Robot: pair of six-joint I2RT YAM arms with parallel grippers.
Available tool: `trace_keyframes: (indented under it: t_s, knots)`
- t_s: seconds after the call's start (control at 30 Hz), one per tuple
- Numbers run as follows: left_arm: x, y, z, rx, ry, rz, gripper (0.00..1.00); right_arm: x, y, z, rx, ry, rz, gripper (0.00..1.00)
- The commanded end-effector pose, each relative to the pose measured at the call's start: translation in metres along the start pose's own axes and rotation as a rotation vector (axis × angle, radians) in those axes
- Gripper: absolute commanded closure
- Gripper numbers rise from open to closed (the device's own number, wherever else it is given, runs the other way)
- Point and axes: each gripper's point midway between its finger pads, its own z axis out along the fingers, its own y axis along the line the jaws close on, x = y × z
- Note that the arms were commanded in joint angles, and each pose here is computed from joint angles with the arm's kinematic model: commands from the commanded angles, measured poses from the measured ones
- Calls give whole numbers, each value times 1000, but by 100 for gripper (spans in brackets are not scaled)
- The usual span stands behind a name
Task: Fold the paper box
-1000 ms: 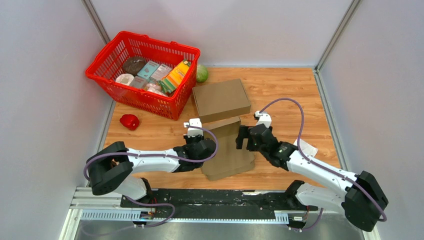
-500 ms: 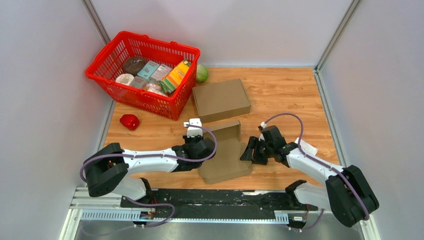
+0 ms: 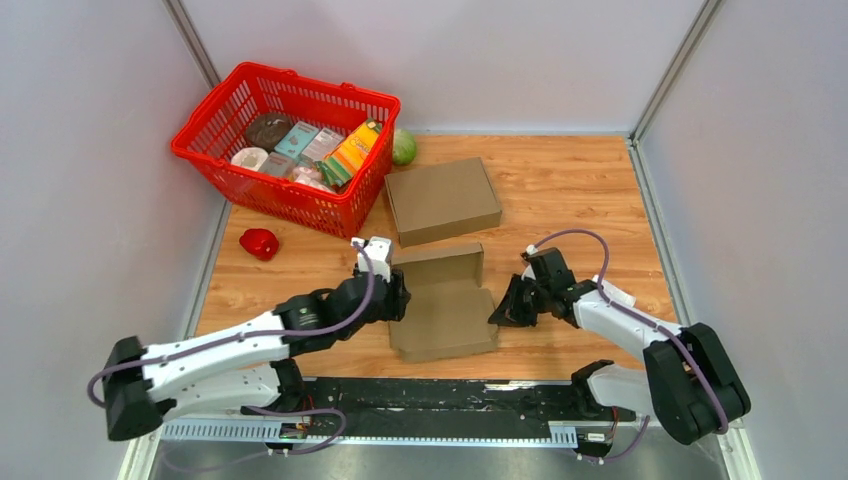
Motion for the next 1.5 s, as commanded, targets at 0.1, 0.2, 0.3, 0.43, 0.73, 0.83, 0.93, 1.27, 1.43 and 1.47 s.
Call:
trace_keyframes:
  t_s: [0.1,0.2,0.3,0.43,0.73,0.83,0.93,1.27,1.43,1.47]
  knots:
    - [12,-102,-96,676,202,378,29,7,39,-16,-119,157,45,98]
    - [18,-122,-88,630,184,670,29,5,46,-21,-130,179,43,99]
    - [35,-140,-72,648,229,876,28,9,51,-27,-147,220,55,100]
    - [73,-152,-59,685,354,1092,27,8,57,-32,-165,234,75,100]
    - [73,-147,-14,416,305,1255,25,15,62,-36,-209,254,127,100]
    - [74,-143,-7,362,318,1275,28,16,65,-40,-224,248,134,100]
    - [67,-142,-4,316,299,1278,44,16,69,-47,-235,231,135,99]
    - [38,-139,-30,273,289,1098,100,-55,70,-123,-40,-184,-73,17]
    - [12,-124,-51,174,333,887,100,-116,30,-195,257,-555,-25,0]
    - [0,-126,-53,170,336,826,100,-122,25,-200,270,-573,-1,0]
